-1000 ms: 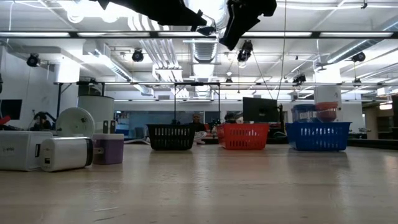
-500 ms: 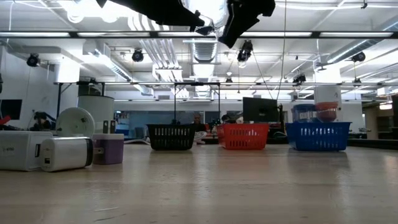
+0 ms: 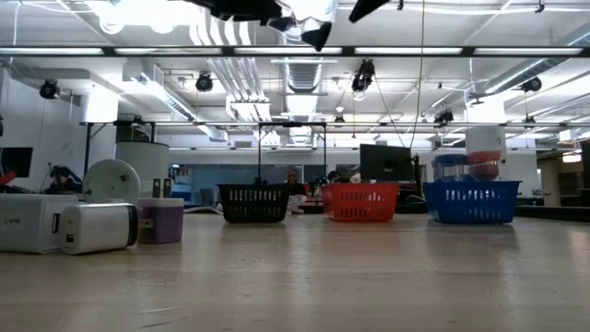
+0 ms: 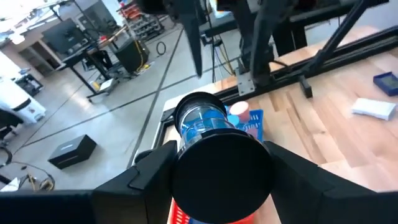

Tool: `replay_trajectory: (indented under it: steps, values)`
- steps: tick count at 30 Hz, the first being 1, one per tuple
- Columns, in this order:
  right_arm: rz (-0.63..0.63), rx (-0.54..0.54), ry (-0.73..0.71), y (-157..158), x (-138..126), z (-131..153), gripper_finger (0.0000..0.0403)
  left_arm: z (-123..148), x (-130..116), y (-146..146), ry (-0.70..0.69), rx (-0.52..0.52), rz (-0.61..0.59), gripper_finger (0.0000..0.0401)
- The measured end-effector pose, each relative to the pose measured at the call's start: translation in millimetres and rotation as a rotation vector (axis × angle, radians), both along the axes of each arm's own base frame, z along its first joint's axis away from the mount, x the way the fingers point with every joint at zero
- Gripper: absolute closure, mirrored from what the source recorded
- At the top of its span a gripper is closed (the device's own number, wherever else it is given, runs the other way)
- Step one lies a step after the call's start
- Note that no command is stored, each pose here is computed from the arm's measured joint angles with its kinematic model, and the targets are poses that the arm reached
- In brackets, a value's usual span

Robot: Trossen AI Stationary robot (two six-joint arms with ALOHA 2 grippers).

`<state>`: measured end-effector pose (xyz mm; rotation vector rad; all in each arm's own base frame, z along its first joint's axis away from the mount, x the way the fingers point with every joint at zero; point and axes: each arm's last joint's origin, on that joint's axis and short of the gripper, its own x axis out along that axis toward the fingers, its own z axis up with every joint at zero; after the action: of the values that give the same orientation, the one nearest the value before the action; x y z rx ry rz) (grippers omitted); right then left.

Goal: Pick & Place Office items
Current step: Put the blue hourglass into the blue bin

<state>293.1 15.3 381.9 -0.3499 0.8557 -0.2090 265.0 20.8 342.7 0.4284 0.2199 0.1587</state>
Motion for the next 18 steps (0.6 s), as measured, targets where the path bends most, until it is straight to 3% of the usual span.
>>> replay_trajectory:
  steps: [4,10,14,18]
  values:
    - [0.093,0.062,-0.134,1,-17,8,0.0161,0,-13,-1,-0.019,-0.015,-0.001,0.0186]
    - [0.284,0.144,-0.454,2,-55,8,0.0165,-3,-32,-3,-0.062,-0.052,-0.031,0.0186]
    - [0.379,0.178,-0.601,3,-84,-8,0.0166,-9,-44,-4,-0.082,-0.067,-0.041,0.0186]
    - [0.395,0.176,-0.689,0,-113,-30,0.0166,-15,-52,-5,-0.112,-0.083,-0.045,0.0186]
